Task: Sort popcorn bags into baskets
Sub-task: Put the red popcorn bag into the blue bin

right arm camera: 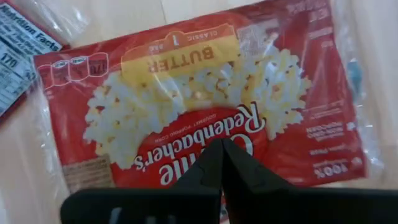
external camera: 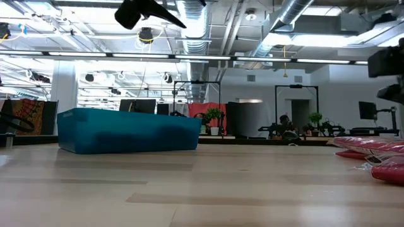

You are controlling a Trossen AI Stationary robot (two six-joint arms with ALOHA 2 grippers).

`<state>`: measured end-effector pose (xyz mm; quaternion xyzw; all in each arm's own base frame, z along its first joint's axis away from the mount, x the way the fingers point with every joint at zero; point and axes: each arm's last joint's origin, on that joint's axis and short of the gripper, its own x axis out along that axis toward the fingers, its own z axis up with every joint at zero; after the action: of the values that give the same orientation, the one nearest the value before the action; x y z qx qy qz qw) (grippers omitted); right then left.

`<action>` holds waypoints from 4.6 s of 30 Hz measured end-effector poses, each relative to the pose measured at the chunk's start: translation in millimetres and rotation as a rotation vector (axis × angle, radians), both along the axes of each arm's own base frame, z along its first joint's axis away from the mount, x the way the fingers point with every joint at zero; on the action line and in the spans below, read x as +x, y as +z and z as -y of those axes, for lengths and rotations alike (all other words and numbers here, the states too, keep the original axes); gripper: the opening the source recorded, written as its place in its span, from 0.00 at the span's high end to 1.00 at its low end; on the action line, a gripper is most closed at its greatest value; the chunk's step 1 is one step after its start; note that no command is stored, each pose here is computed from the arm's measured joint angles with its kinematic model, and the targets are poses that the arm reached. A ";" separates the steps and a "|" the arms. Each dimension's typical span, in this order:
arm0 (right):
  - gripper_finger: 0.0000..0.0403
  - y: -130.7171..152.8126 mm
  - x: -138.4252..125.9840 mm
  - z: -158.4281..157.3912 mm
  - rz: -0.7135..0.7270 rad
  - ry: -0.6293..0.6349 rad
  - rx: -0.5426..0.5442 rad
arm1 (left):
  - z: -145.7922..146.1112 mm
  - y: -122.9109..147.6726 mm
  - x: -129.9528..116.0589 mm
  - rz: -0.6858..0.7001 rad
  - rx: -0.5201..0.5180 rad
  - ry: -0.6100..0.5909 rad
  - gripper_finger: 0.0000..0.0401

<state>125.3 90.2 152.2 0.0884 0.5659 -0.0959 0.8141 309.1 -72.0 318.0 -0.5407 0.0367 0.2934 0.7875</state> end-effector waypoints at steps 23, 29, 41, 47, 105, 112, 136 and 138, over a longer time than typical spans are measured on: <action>0.91 -26.1 118.3 9.8 0.284 0.209 -0.021 | 32.6 -87.8 40.0 -0.191 -0.135 -0.018 0.42; 0.93 -24.0 139.0 8.5 0.287 0.226 -0.018 | 39.1 -121.0 59.7 -0.160 -0.218 0.010 0.42; 0.92 -21.2 145.4 4.9 0.334 0.241 -0.008 | 44.2 -174.6 74.2 -0.170 -0.325 0.106 0.42; 0.93 -23.3 150.6 4.7 0.365 0.280 0.014 | 46.3 -193.4 89.1 -0.087 -0.370 0.069 0.42; 0.95 65.8 86.8 30.0 0.415 0.288 -0.086 | -9.5 -25.1 -54.2 -0.189 -0.155 0.446 0.99; 0.93 65.7 87.2 32.0 0.413 0.269 -0.084 | -12.5 -41.2 -70.6 -0.383 -0.190 0.549 0.99; 0.90 65.1 86.9 33.6 0.403 0.249 -0.081 | -24.0 -88.1 -75.0 -0.403 -0.232 0.606 0.98; 0.91 64.9 86.8 33.7 0.401 0.249 -0.081 | -25.3 -98.0 -75.3 -0.382 -0.246 0.608 0.98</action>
<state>212.0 56.5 217.1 0.0023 0.3951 0.0022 0.9186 233.9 -46.7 220.0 -0.5531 0.0556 0.6024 0.5728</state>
